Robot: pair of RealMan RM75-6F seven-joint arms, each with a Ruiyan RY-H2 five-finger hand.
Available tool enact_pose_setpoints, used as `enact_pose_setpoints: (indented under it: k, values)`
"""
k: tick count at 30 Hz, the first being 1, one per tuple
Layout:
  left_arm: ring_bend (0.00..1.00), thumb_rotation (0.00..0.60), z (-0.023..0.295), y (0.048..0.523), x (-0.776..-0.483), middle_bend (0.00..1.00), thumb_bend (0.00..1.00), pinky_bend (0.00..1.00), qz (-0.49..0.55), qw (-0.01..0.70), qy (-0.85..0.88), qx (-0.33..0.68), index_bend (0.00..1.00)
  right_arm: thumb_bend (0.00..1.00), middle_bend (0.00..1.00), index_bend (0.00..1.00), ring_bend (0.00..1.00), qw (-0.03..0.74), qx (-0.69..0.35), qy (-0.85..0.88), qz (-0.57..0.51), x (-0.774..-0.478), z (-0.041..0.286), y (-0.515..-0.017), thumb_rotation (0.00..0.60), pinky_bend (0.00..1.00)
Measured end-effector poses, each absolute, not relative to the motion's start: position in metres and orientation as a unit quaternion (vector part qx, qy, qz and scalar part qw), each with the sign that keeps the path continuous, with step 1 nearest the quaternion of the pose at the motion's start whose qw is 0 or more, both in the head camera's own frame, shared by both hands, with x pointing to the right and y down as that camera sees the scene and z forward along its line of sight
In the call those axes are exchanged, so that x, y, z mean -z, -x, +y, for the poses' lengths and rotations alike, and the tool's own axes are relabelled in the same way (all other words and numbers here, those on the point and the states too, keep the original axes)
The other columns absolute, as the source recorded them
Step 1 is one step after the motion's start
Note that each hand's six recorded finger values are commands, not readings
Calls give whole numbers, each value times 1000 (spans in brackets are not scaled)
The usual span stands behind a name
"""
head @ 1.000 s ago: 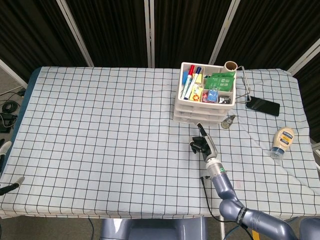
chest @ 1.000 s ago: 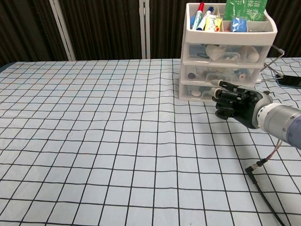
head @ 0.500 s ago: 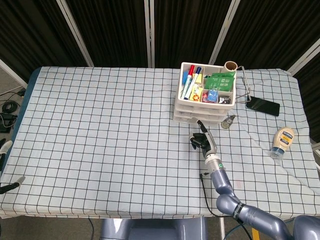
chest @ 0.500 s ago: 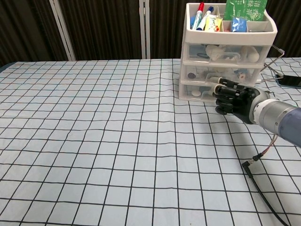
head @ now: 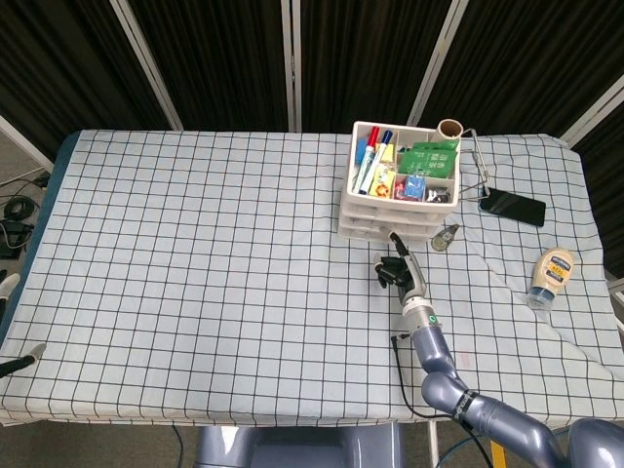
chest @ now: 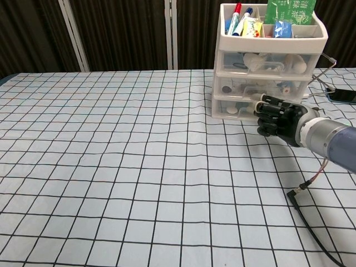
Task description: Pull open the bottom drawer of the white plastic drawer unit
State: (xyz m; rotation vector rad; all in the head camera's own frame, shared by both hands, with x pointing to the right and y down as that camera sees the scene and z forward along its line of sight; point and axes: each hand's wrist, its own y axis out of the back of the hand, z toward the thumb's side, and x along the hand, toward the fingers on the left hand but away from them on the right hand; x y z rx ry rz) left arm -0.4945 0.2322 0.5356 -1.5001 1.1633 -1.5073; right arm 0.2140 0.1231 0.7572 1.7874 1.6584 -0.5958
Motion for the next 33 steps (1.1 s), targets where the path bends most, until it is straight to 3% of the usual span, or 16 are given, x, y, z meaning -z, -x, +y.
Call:
enact_pose_setpoints:
  k: [33]
  values:
    - [0, 600, 229, 500, -537, 0, 14, 0, 453, 342, 577, 587, 0, 501, 933, 196, 969, 304, 236, -689, 614, -767, 115, -196, 600, 864]
